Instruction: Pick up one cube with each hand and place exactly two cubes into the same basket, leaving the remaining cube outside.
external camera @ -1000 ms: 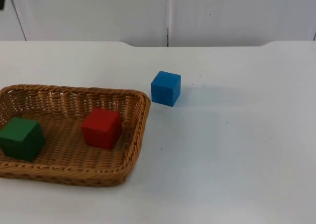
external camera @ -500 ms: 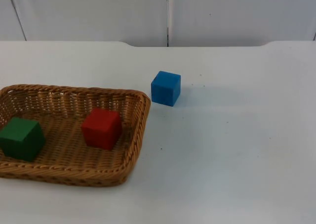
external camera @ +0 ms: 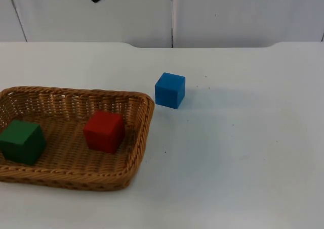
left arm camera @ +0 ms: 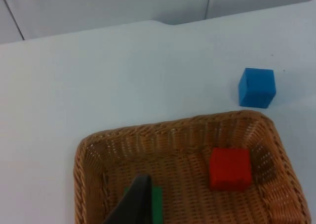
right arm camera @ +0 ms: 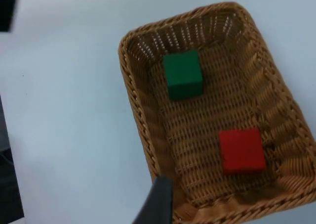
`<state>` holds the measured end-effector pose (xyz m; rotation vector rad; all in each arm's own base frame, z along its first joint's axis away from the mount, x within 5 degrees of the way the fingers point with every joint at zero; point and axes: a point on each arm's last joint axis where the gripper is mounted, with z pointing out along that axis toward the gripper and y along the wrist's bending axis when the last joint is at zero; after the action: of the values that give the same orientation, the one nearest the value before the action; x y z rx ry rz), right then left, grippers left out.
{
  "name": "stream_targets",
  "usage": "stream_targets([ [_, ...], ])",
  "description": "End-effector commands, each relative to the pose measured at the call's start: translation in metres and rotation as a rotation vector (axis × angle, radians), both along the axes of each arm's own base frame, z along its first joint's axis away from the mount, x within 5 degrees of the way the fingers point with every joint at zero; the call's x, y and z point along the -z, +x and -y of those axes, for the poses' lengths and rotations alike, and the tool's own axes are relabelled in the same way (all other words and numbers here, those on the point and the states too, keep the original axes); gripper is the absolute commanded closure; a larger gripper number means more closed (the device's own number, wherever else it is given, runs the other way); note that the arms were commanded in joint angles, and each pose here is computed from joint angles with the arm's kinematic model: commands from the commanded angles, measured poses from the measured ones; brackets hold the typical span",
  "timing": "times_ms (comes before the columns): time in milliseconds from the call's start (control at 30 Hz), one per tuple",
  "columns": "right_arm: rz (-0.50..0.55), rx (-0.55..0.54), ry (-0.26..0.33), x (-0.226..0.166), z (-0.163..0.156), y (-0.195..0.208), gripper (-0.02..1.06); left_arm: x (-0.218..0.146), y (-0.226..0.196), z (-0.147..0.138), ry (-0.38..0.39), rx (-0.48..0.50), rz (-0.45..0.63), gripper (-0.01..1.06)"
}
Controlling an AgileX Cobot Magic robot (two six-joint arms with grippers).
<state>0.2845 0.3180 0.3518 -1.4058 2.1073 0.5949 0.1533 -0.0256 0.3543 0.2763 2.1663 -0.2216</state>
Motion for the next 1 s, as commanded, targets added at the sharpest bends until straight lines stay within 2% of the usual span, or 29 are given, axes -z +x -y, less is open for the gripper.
stream_targets([
  [0,0.001,0.007,0.014,0.001,0.002,-0.005,0.27,-0.004,-0.009,0.001,-0.025,0.004,0.019,0.00],
  [367,0.023,0.076,0.024,0.026,0.024,-0.021,0.27,0.028,-0.055,-0.001,-0.033,-0.010,0.088,0.00],
  [700,0.060,0.103,0.060,0.020,0.044,-0.040,0.27,0.030,-0.090,0.000,-0.054,-0.008,0.163,0.00],
  [833,0.066,0.109,0.066,0.018,0.054,-0.049,0.27,0.030,-0.104,0.000,-0.043,0.006,0.180,0.00],
  [967,0.095,0.128,0.095,0.015,0.071,-0.065,0.27,0.032,-0.121,-0.002,-0.030,-0.006,0.193,0.00],
])
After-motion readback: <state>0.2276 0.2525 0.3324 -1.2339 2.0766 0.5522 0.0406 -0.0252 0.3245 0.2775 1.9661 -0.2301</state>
